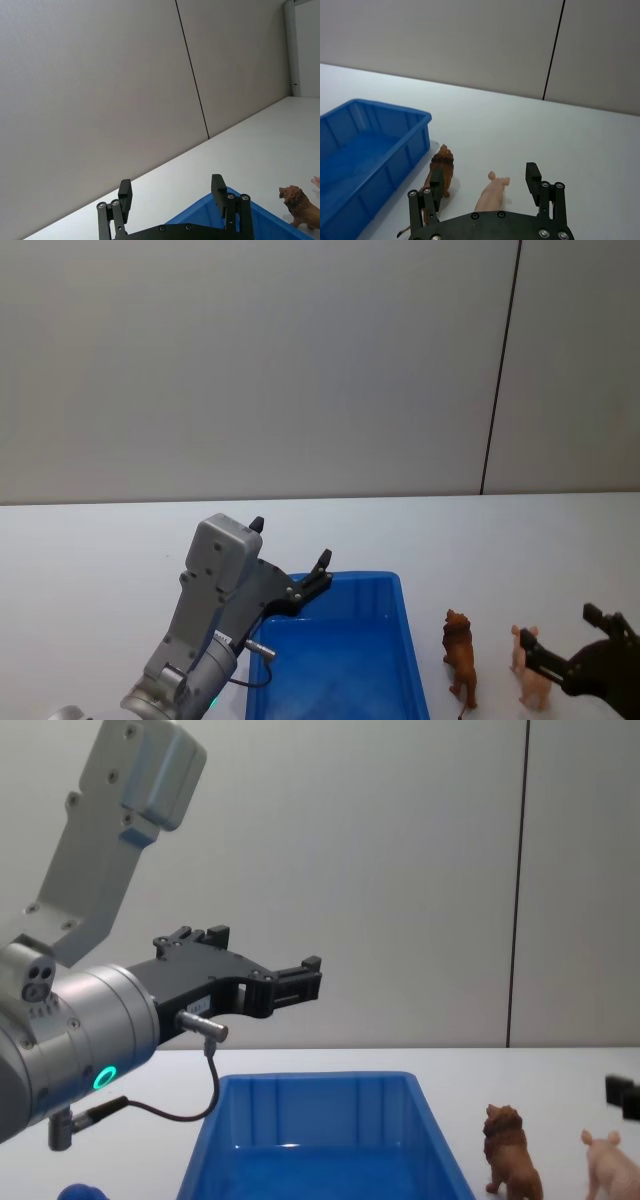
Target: Pick up the two dolls from the table and place them into the box.
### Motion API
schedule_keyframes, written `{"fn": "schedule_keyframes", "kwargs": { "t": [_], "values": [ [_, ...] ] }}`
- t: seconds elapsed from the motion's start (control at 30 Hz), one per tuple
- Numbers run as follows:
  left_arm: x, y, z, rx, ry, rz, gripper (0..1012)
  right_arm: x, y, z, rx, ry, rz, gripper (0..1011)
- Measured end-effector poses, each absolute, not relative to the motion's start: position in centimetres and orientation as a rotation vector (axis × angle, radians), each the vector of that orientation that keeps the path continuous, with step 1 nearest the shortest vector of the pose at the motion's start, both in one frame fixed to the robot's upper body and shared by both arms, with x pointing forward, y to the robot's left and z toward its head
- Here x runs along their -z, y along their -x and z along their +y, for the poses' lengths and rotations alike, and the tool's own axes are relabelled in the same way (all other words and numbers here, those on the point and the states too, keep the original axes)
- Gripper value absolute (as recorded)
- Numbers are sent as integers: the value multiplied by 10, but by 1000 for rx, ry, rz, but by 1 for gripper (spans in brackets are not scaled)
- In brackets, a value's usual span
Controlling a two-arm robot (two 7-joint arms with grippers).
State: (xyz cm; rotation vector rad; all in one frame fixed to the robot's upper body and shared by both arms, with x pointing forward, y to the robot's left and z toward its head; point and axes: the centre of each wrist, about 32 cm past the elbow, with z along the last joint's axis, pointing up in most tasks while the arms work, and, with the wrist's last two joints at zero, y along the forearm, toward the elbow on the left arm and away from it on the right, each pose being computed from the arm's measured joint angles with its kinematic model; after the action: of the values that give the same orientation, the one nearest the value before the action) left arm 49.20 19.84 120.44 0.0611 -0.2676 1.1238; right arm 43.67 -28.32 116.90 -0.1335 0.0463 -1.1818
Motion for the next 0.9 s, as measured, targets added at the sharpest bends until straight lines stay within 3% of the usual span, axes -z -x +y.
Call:
{"fn": "schedule_keyframes", "kwargs": {
  "t": [0.9],
  "values": [
    [-1204,-492,198,-1124,-61,-268,1001,-1139,-446,-277,1175,247,205,1001]
  ]
}}
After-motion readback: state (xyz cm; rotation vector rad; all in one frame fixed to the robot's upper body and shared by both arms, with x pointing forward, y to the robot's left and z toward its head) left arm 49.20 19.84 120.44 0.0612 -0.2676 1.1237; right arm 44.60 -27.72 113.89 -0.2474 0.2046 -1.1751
